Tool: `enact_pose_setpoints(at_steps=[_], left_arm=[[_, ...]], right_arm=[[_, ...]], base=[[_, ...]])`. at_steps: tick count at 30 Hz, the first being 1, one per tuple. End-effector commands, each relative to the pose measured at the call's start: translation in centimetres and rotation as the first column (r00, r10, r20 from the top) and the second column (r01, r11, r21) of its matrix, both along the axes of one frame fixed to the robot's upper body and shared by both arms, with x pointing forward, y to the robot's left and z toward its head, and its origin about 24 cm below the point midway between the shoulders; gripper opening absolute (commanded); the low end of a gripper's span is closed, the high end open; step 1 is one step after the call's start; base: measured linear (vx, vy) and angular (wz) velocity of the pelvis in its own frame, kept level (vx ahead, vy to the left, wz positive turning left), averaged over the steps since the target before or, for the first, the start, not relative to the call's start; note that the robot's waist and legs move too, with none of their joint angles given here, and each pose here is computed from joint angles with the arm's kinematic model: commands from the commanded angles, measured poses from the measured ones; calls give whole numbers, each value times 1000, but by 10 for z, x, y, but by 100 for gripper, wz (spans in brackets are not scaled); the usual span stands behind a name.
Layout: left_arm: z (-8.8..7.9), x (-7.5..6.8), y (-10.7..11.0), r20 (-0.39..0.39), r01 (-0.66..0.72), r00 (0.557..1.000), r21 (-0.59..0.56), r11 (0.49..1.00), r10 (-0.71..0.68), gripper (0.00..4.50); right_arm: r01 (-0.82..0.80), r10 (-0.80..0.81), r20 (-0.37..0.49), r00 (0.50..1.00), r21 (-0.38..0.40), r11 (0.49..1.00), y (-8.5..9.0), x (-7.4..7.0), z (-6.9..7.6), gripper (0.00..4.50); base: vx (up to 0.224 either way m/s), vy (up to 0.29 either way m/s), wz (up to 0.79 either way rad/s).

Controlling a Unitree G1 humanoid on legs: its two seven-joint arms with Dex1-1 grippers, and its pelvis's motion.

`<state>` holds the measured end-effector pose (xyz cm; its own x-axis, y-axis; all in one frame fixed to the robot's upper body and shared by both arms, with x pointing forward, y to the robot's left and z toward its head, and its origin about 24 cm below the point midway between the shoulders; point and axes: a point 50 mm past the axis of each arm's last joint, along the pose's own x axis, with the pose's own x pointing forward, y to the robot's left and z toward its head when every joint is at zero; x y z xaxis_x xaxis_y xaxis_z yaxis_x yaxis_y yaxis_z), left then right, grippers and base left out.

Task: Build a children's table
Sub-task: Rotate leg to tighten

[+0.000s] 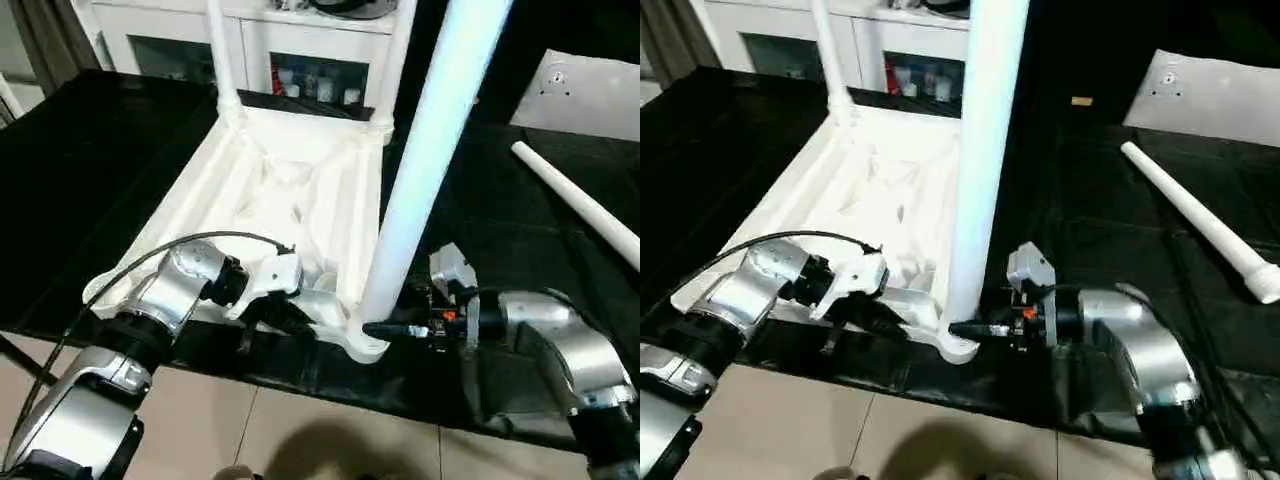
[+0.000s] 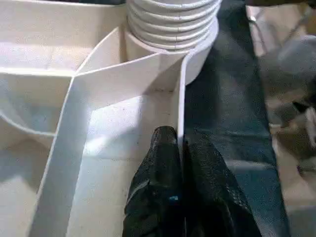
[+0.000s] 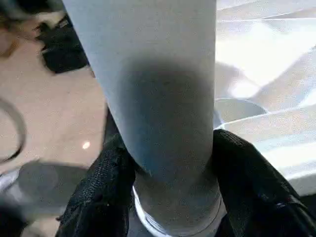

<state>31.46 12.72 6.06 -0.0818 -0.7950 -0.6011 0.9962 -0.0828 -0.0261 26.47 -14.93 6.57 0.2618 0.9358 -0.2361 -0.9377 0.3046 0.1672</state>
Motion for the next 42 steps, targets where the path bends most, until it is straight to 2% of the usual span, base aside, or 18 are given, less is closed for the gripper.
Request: enact_pose_setpoints(at_steps=[1, 4, 7, 10, 11, 13, 17, 19, 21, 23, 25, 30, 31, 32, 33, 35, 36, 42], left_arm=[[4, 5, -21, 21, -81, 996, -54, 995, 82, 0], [7, 8, -43, 21, -191, 981, -111, 975, 194, 0], [8, 9, -52, 23, -221, 974, -122, 968, 225, 0], [12, 14, -74, 29, -321, 944, -155, 934, 329, 0], [15, 17, -84, 33, -373, 923, -170, 912, 384, 0], [17, 18, -87, 35, -391, 915, -174, 904, 402, 0], [22, 22, -95, 48, -441, 888, -190, 877, 457, 0], [20, 21, -92, 61, -432, 892, -177, 884, 448, 0], [19, 21, -88, 74, -430, 892, -162, 888, 445, 0], [17, 21, -84, 80, -430, 892, -151, 890, 444, 0], [15, 21, -75, 95, -428, 892, -133, 894, 441, 0], [12, 21, -62, 119, -398, 905, -104, 912, 408, 0], [11, 20, -52, 124, -357, 922, -95, 929, 367, 0], [11, 19, -50, 123, -351, 924, -93, 932, 361, 0], [10, 19, -43, 127, -324, 934, -86, 942, 333, 0], [10, 19, -41, 131, -312, 938, -83, 947, 320, 0], [10, 16, -32, 133, -235, 961, -77, 969, 244, 0], [8, 10, -20, 138, -89, 986, -35, 995, 93, 0]], right_arm=[[74, -72, -43, 996, 44, 996, 19, -1, -9, 205], [308, -304, -71, 950, 47, 950, 37, 7, -20, 205], [360, -353, -97, 931, 67, 930, 45, 9, -21, 205], [517, -508, -131, 851, 46, 855, 58, 21, -26, 204], [610, -600, -153, 785, 23, 792, 62, 30, -28, 204], [641, -631, -161, 759, 15, 767, 64, 33, -29, 204], [731, -711, -218, 668, 13, 683, 68, 47, -25, 204], [721, -708, -187, 681, 1, 693, 69, 47, -25, 204], [716, -699, -201, 686, 18, 697, 69, 46, -25, 204], [716, -697, -204, 687, 31, 697, 70, 45, -25, 260], [728, -706, -209, 677, 49, 684, 66, 45, -24, 260], [724, -703, -186, 687, 86, 685, 57, 44, -20, 310], [672, -659, -133, 741, 124, 730, 46, 40, -14, 318], [660, -649, -119, 751, 128, 740, 44, 39, -12, 330], [611, -609, -64, 791, 132, 780, 36, 35, -9, 350], [590, -590, -41, 806, 130, 797, 33, 34, -8, 355], [521, -527, 28, 850, 109, 846, 18, 28, -7, 374], [402, -407, 102, 908, 71, 913, -7, 21, 0, 419]], base=[[0, 0, 0], [0, 0, 0], [0, 0, 0], [0, 0, 0], [0, 0, 0], [0, 0, 0], [0, 0, 0], [0, 0, 0], [0, 0, 0], [0, 0, 0], [0, 0, 0], [0, 0, 0], [0, 0, 0], [0, 0, 0], [0, 0, 0], [0, 0, 0], [0, 0, 0], [0, 0, 0]])
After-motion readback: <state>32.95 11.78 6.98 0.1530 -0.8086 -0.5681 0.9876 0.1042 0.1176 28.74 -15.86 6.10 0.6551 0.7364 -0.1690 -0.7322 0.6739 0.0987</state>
